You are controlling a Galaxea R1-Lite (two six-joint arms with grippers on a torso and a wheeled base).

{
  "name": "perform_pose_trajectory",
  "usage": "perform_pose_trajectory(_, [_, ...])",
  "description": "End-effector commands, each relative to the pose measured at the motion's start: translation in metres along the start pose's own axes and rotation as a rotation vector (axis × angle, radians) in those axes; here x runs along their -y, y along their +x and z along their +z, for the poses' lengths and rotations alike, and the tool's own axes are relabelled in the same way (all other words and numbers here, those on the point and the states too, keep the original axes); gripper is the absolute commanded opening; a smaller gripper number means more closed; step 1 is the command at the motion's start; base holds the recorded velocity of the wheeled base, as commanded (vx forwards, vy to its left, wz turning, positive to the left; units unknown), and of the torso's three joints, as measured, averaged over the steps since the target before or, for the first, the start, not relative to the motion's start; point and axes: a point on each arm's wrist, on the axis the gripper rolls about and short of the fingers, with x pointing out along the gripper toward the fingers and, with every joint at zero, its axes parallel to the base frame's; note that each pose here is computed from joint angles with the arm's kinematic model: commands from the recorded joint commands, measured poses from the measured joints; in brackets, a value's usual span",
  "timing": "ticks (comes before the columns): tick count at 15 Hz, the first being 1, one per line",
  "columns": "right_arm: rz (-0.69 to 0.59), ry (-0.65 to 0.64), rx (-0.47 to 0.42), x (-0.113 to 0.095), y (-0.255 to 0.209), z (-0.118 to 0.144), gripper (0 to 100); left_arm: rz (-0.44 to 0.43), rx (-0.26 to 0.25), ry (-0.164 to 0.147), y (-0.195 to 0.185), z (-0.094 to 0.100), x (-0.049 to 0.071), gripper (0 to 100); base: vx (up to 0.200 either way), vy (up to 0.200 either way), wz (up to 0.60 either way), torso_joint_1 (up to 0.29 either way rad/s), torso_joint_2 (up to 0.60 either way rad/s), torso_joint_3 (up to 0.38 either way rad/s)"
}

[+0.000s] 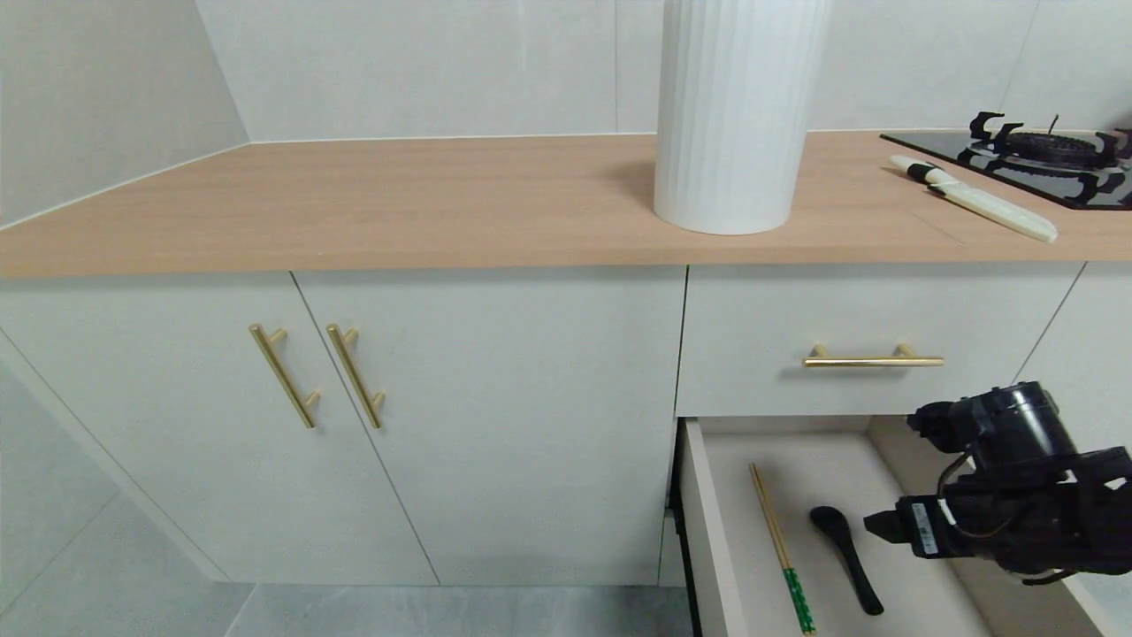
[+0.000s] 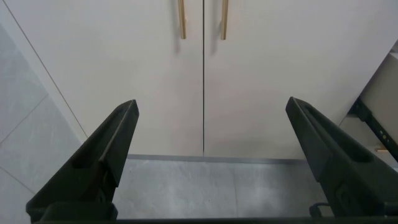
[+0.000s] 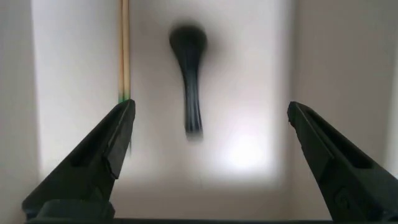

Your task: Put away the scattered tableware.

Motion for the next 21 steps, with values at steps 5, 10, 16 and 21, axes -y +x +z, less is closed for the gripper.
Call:
perform_pose_trajectory(5, [0.033, 0.05, 0.205, 0.022, -0.117, 0.03, 100, 0.001, 0.0, -0.001, 0.0, 0.0, 0.0, 100, 0.0, 0.0, 0.0, 0.0, 0.0, 0.0])
perform_pose_trajectory(10, [0.041, 0.03, 0.172, 0.02, -0.122, 0.028, 100, 0.002, 0.0, -0.002, 0.0, 0.0, 0.0, 100, -0.12, 0.0, 0.0, 0.003, 0.0, 0.002])
perform_pose_trajectory(16, [0.07, -0.055, 0.053, 0.009, -0.124, 0.016, 100, 0.001, 0.0, -0.002, 0.0, 0.0, 0.0, 100, -0.2, 0.0, 0.0, 0.002, 0.0, 0.004])
perform_pose_trajectory(21, [0.092, -0.112, -0.15, -0.013, -0.086, 0.011, 100, 0.001, 0.0, -0.002, 0.0, 0.0, 0.0, 100, -0.12, 0.0, 0.0, -0.001, 0.0, 0.002])
